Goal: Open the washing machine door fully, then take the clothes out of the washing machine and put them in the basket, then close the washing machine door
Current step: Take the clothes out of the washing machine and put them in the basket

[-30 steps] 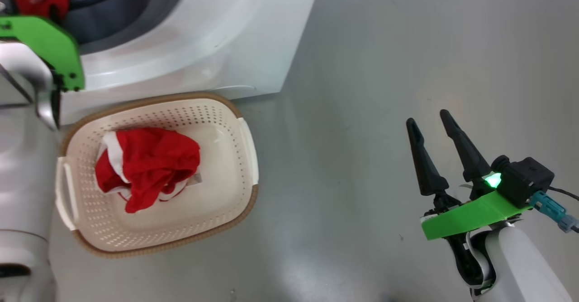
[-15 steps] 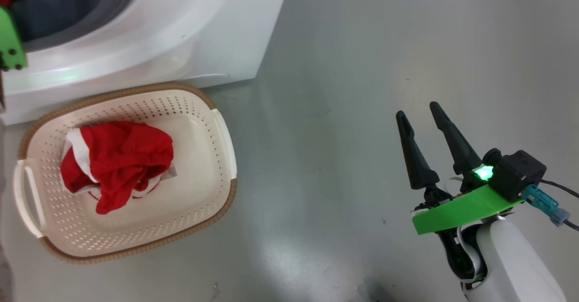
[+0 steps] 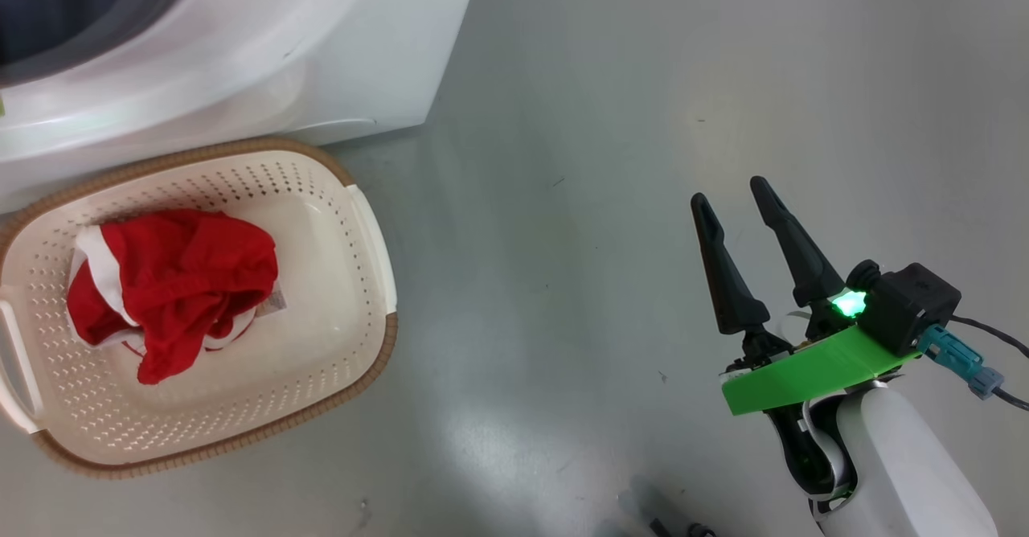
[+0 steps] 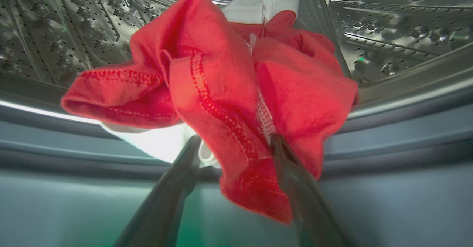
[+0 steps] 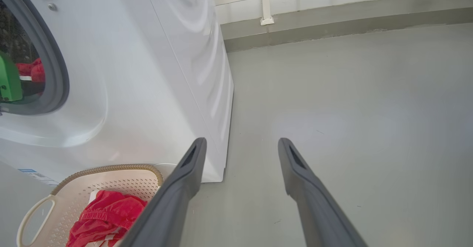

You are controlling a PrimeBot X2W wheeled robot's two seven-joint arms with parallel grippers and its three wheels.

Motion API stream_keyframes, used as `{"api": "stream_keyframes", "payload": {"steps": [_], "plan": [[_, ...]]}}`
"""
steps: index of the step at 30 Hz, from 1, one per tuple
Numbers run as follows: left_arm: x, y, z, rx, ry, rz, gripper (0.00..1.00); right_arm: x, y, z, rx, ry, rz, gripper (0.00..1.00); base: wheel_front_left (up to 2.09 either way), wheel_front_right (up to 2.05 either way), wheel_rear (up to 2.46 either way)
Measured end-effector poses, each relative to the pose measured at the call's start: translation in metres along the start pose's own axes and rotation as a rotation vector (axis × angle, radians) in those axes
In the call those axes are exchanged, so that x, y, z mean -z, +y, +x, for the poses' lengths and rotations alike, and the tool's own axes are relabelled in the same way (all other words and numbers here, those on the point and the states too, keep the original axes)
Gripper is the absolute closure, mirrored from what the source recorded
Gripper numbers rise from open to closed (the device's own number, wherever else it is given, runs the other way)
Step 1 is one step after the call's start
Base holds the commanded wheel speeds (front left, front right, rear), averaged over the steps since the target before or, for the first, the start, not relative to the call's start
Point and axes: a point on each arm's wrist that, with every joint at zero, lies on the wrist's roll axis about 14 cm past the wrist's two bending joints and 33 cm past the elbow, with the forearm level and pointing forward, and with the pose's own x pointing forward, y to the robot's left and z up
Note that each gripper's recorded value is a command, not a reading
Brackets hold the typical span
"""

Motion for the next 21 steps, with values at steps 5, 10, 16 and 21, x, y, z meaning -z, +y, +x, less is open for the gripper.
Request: {"api": "stream_keyframes", "payload": {"steps": [5, 10, 16, 21], "plan": [[0.000, 0.001, -0.001, -0.005, 0.001, 0.007, 1.00, -0.001, 0.001, 0.000, -0.002, -0.004, 0.001, 0.00, 0.00, 0.00, 0.00], [-0.006, 0.004, -0.005, -0.010, -0.018, -0.001, 1.00, -0.004, 0.003, 0.001, -0.009, -0.013, 0.004, 0.00, 0.00, 0.00, 0.00], [-0.023, -0.001, -0.014, 0.004, -0.091, -0.034, 1.00, -0.009, 0.008, 0.001, -0.022, -0.026, 0.009, 0.00, 0.00, 0.00, 0.00], [-0.039, -0.007, -0.028, 0.036, -0.192, -0.090, 1.00, -0.016, 0.013, 0.002, -0.040, -0.046, 0.012, 0.00, 0.00, 0.00, 0.00]]}}
